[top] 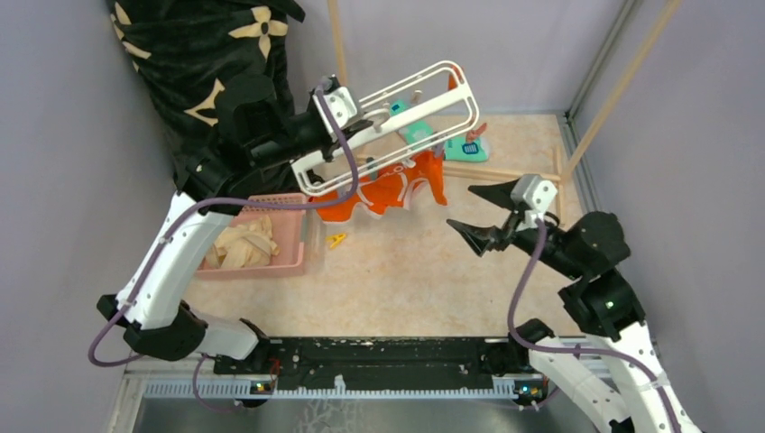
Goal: Clip the underwear to the hanger
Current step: Place the hanger at the clothesline.
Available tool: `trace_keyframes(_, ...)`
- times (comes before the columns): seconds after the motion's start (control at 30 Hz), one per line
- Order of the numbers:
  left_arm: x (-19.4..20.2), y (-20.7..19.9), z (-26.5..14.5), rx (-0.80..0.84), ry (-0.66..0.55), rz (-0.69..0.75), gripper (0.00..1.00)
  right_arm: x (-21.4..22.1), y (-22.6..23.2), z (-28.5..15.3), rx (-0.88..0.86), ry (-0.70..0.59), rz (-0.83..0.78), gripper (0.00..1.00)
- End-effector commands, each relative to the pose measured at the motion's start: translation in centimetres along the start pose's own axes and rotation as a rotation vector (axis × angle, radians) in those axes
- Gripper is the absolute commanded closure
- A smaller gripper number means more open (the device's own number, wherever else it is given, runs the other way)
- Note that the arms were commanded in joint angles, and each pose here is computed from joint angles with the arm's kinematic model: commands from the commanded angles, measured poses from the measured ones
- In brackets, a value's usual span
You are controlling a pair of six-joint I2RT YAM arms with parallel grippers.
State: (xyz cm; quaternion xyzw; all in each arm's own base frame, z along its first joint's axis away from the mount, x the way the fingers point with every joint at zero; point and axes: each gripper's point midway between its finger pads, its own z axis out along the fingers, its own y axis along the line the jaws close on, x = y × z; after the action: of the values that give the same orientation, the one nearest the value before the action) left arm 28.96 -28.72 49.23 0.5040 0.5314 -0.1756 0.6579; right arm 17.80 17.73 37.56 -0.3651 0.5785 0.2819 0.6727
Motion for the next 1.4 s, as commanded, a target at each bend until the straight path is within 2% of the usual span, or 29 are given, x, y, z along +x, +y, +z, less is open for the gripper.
trace_keyframes(0.0, -3.6, -0.9, -3.9, 0.029, -0.122, 0.119, 1.00, -7.2, 1.7, -2.5, -0.073, -0.135, -0.164, 0.31)
trace_keyframes(0.13, -2.9, -4.8, -5.3, 0.183, -0.157, 0.113, 1.00, -10.0, 4.8, -3.7, -0.247, -0.185, -0.248, 0.30)
trace_keyframes(0.3, -2.4, -8.2, -6.6, 0.334, -0.176, 0.082, 1.00, -10.8, 5.0, -2.8, -0.300, -0.221, -0.328, 0.32)
trace_keyframes(0.43, -1.9, -9.5, -7.6, 0.384, -0.171, 0.076, 1.00, -11.0, 2.4, -1.3, -0.206, -0.141, -0.270, 0.39)
trace_keyframes(0.53, -1.1, -10.5, -8.2, 0.418, -0.153, 0.069, 1.00, -10.3, 2.3, -0.9, -0.224, -0.074, -0.255, 0.40)
trace_keyframes(0.73, 0.4, -12.6, -9.0, 0.497, -0.121, 0.020, 1.00, -7.7, 5.9, -0.5, -0.510, 0.011, -0.180, 0.39)
trace_keyframes(0.8, 0.5, -13.0, -9.1, 0.518, -0.124, 0.008, 1.00, -6.6, 6.0, 0.1, -0.543, 0.026, -0.163, 0.40)
trace_keyframes(0.93, 0.7, -13.2, -9.1, 0.529, -0.117, -0.001, 1.00, -4.6, 5.2, 1.4, -0.526, 0.060, -0.158, 0.42)
trace_keyframes(1.23, 2.1, -13.5, -8.7, 0.535, -0.082, -0.001, 1.00, -1.3, 4.0, 1.7, -0.484, 0.269, -0.102, 0.43)
trace_keyframes(1.3, 2.3, -13.5, -8.5, 0.536, -0.076, -0.001, 1.00, -0.9, 3.0, 2.0, -0.403, 0.298, -0.074, 0.43)
trace_keyframes(1.37, 2.6, -13.6, -8.4, 0.538, -0.074, 0.005, 1.00, -1.5, 1.0, 2.0, -0.237, 0.279, -0.050, 0.43)
